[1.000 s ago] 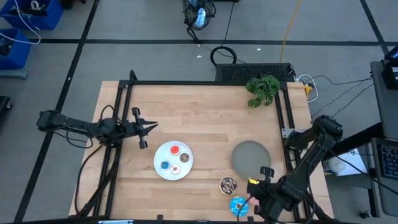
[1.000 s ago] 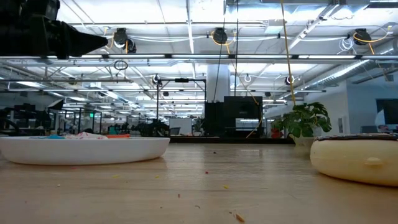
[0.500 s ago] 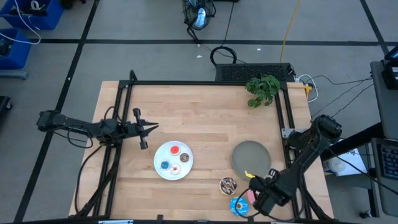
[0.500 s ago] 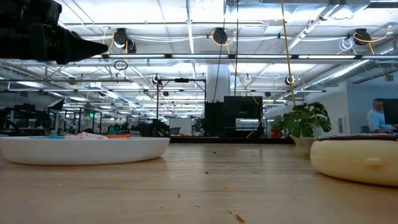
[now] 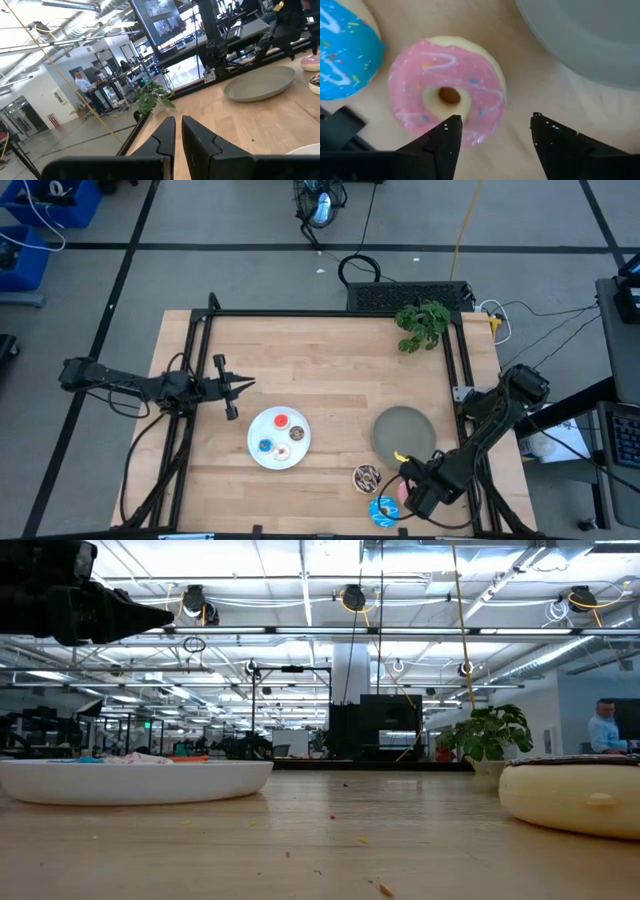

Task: Pick & Place donuts
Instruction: Put the large pink donut on the gray plate

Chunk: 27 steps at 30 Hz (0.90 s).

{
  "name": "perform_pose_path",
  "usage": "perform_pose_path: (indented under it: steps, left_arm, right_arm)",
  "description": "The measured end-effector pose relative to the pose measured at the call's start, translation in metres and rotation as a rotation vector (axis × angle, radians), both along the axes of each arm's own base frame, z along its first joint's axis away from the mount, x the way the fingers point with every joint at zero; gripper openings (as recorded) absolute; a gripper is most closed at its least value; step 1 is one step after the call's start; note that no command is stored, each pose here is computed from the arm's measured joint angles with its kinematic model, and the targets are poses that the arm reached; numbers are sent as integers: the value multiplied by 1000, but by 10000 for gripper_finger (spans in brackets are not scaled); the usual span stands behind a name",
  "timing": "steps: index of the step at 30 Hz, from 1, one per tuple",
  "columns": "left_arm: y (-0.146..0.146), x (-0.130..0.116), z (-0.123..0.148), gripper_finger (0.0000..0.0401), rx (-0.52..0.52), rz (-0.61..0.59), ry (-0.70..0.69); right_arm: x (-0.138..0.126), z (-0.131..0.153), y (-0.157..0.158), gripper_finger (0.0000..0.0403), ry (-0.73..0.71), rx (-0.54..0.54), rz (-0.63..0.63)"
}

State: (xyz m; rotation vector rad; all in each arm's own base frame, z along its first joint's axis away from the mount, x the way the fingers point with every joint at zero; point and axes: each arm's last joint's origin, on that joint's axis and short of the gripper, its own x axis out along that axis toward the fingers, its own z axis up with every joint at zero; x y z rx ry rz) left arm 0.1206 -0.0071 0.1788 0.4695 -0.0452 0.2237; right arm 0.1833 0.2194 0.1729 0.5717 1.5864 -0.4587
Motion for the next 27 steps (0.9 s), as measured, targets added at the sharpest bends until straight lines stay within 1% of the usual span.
perform_pose_path:
  steps: [2,11,16,20,27]
  left_arm:
    - [0,0,0,37,8,1,2]
    - [0,0,0,37,24,2,5]
    - [0,0,0,37,21,2,8]
    - [0,0,0,37,11,1,7]
    - [0,0,-1,37,-6,-1,6]
  right_arm:
    - [0,-5,0,222,-30,5,-1]
    - [-3,-35,-4,214,-119,113,10]
    - [-9,-47,-12,193,-74,120,9]
    - [-10,-47,-12,150,-55,132,22]
    - [-12,-33,-13,41,-93,181,27]
